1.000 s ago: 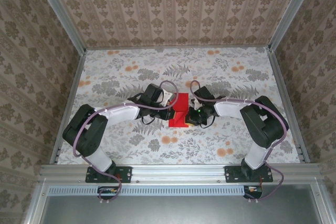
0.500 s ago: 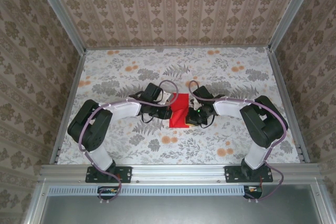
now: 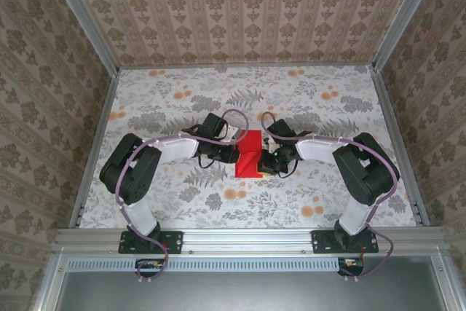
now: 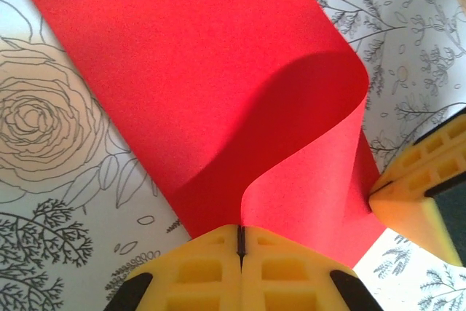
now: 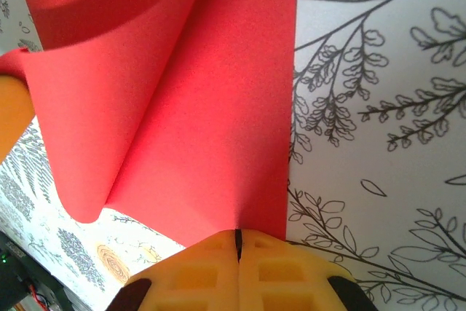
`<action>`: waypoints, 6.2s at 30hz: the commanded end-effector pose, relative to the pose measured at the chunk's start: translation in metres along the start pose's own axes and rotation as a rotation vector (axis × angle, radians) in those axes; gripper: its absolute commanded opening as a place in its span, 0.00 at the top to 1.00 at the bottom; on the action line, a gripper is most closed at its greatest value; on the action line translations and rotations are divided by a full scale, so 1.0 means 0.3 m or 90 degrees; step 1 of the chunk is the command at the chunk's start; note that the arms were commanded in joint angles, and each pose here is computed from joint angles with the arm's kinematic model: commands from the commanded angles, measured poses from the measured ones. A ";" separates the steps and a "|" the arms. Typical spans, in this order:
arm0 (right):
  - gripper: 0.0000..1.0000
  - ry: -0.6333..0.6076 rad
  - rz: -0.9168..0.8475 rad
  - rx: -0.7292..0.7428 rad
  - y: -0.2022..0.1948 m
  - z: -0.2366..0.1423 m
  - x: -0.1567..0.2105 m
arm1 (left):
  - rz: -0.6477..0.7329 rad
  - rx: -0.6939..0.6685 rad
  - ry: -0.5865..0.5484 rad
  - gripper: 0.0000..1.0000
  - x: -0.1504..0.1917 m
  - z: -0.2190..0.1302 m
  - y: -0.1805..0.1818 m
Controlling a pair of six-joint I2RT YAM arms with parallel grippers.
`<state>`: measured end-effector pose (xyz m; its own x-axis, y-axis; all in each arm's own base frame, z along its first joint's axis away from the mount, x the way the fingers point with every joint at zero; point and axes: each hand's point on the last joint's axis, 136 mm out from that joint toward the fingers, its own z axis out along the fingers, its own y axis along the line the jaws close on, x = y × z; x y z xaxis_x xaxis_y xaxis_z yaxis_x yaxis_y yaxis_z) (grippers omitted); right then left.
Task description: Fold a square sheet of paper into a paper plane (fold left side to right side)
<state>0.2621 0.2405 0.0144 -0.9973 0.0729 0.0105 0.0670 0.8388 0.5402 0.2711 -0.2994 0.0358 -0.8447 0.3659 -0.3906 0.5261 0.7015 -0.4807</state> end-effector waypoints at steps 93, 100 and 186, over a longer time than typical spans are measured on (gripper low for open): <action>0.98 -0.042 -0.021 -0.112 0.178 0.012 -0.162 | 0.033 -0.064 0.053 1.00 0.038 0.075 0.048; 0.98 -0.032 -0.022 -0.069 0.126 0.034 -0.150 | 0.033 -0.066 0.054 1.00 0.041 0.073 0.051; 0.98 0.028 -0.012 0.030 0.007 0.068 -0.087 | -0.054 0.144 0.052 0.92 0.126 -0.047 -0.179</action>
<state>0.2952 0.2634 0.0151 -0.9997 0.0254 -0.0054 0.0178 0.8240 0.5663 0.2040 -0.3107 0.0454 -0.8902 0.3688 -0.2674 0.4475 0.5984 -0.6646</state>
